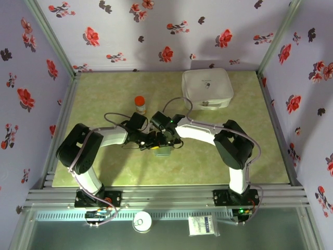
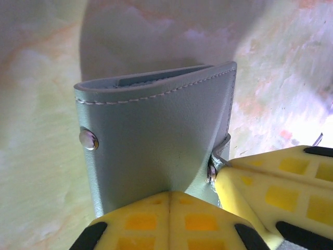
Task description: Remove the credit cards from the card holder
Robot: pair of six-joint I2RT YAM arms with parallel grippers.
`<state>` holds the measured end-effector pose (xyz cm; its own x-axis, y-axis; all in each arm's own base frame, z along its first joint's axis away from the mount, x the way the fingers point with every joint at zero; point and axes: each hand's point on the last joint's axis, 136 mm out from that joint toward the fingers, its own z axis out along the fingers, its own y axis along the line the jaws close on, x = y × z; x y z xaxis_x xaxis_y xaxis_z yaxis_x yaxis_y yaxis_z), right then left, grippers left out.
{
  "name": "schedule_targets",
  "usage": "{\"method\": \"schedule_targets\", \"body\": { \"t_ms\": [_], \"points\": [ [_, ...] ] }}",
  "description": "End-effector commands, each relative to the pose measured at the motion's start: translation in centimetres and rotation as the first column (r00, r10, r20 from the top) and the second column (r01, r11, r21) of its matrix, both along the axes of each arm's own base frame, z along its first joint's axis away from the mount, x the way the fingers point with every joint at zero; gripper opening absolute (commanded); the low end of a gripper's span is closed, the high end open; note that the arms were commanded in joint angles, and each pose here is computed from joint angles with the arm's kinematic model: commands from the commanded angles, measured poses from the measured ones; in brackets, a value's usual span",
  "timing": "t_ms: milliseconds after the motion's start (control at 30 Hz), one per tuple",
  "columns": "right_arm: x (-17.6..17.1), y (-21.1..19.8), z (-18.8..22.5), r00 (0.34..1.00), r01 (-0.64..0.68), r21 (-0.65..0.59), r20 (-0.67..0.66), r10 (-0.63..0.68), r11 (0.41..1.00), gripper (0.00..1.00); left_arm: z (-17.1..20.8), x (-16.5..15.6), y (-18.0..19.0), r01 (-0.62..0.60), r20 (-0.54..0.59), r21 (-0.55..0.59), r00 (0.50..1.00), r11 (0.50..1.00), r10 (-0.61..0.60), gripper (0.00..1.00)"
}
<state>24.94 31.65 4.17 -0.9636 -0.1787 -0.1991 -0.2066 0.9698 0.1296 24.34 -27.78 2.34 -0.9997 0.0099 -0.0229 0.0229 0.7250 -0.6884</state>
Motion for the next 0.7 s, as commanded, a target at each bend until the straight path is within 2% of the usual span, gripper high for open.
{"method": "schedule_targets", "body": {
  "t_ms": [0,267,400,567,667],
  "points": [
    [-0.4,-7.3,-0.3,1.0,0.007,-0.326,0.011,-0.003,0.945,0.0,-7.7,-4.0,8.1,-0.023,-0.142,0.402,0.986,0.916,0.088,0.0],
    [0.0,-7.9,1.0,0.999,0.028,-0.34,0.049,-0.012,0.94,0.0,-7.2,-3.8,7.9,-0.025,-0.133,0.392,0.988,0.92,0.083,0.0],
    [0.0,-6.2,1.1,0.998,0.062,-0.17,0.028,-0.058,0.984,0.0,-5.4,-3.0,6.3,-0.04,-0.115,0.317,0.99,0.948,0.08,0.0],
    [0.2,-4.7,0.9,0.996,0.091,-0.029,-0.002,-0.091,0.995,0.18,-2.5,-1.8,4.4,-0.054,-0.068,0.242,0.995,0.969,0.072,0.0],
    [0.4,-4.2,0.5,0.995,0.096,0.005,-0.015,-0.096,0.995,0.21,-0.7,-1.1,3.4,-0.055,-0.028,0.205,0.998,0.977,0.062,0.08]
  ]
}}
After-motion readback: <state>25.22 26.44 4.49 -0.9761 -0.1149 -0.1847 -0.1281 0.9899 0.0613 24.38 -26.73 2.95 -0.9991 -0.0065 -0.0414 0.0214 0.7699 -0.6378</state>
